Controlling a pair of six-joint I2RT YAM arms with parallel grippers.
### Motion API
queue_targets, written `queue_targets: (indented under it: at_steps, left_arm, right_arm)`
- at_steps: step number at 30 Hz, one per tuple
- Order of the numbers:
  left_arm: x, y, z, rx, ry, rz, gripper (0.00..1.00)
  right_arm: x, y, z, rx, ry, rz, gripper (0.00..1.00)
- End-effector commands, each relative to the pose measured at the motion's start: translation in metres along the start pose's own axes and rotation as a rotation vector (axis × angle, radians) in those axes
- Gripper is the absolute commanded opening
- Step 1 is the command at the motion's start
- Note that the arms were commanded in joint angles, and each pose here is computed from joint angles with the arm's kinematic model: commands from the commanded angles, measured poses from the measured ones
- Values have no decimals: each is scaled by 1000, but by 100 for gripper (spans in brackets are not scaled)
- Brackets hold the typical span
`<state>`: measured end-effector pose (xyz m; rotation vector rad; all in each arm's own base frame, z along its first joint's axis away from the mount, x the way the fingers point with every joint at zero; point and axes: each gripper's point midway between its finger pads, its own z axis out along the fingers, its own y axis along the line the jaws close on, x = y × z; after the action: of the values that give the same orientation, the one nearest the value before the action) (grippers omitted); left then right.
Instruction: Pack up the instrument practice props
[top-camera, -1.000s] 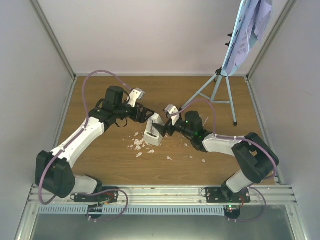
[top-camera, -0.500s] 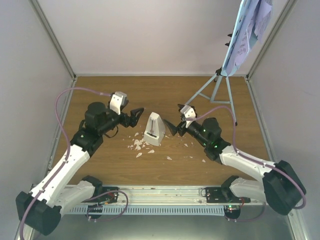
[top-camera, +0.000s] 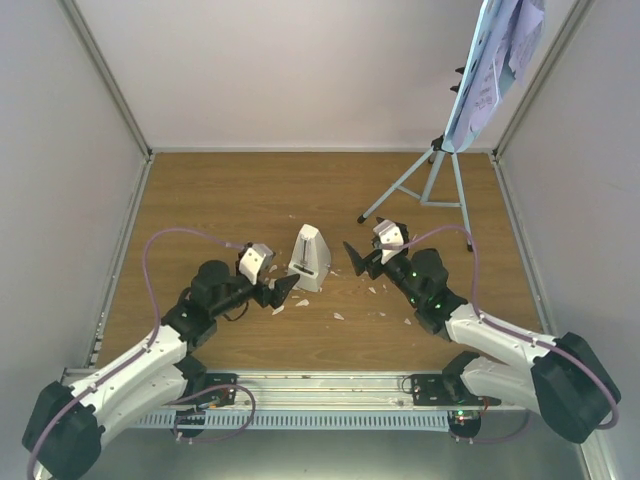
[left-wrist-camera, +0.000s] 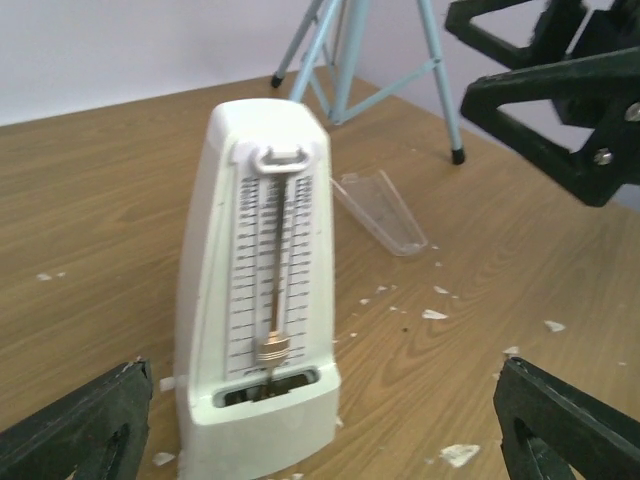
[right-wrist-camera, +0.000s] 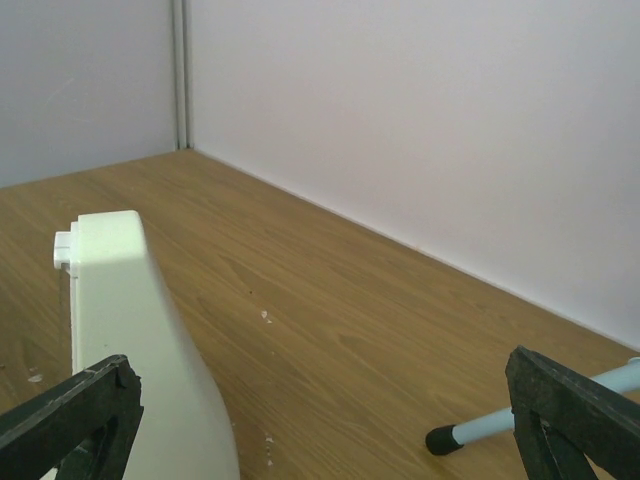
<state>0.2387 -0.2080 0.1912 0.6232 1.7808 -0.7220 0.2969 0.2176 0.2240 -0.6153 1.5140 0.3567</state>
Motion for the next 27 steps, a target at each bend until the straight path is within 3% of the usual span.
queue_targets:
  at_steps: [1,16,27]
  left_arm:
    - [-28,9,-5,-72,-179,95,94]
    - [-22,21,32,-90,-165,288,90]
    - [-11,38,55,-110,-101,321,91]
  right_arm:
    - [3,-7,1,43,-6,-4,100]
    - [22,-14,-1,95,10,24,99]
    - [24,-14,1,92,20,26,100]
